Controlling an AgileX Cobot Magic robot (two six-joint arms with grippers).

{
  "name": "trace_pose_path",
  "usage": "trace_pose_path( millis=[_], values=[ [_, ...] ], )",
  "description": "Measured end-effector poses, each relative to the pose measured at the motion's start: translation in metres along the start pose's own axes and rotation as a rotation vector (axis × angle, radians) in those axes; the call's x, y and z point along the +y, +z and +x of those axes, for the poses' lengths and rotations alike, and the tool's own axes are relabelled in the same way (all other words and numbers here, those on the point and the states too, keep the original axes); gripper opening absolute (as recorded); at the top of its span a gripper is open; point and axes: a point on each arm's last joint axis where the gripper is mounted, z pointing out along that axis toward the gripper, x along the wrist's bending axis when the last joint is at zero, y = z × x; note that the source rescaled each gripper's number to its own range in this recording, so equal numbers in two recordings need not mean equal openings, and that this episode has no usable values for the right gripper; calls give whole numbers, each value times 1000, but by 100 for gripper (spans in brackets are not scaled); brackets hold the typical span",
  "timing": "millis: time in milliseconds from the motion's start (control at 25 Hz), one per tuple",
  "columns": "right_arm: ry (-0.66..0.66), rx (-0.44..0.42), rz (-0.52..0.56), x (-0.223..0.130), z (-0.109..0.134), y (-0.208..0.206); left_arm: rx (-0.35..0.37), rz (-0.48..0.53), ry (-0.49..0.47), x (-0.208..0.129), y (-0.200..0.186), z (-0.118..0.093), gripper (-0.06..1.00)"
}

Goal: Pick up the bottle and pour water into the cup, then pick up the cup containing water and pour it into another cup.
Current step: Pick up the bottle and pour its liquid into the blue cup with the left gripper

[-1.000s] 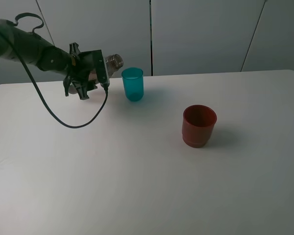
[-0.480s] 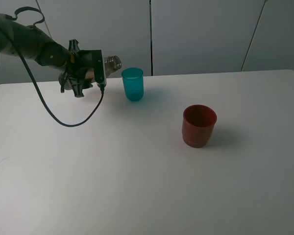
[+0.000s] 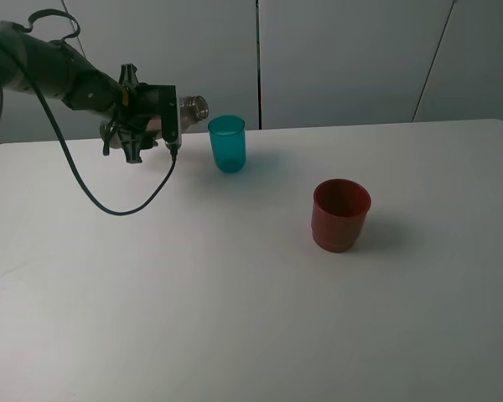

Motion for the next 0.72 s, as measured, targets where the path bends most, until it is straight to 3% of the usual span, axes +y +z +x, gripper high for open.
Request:
trace_pose_path(
  millis=[720],
  values=[
    [0, 0, 0, 0, 0, 0, 16, 46, 76, 17, -3, 14, 3]
  ],
)
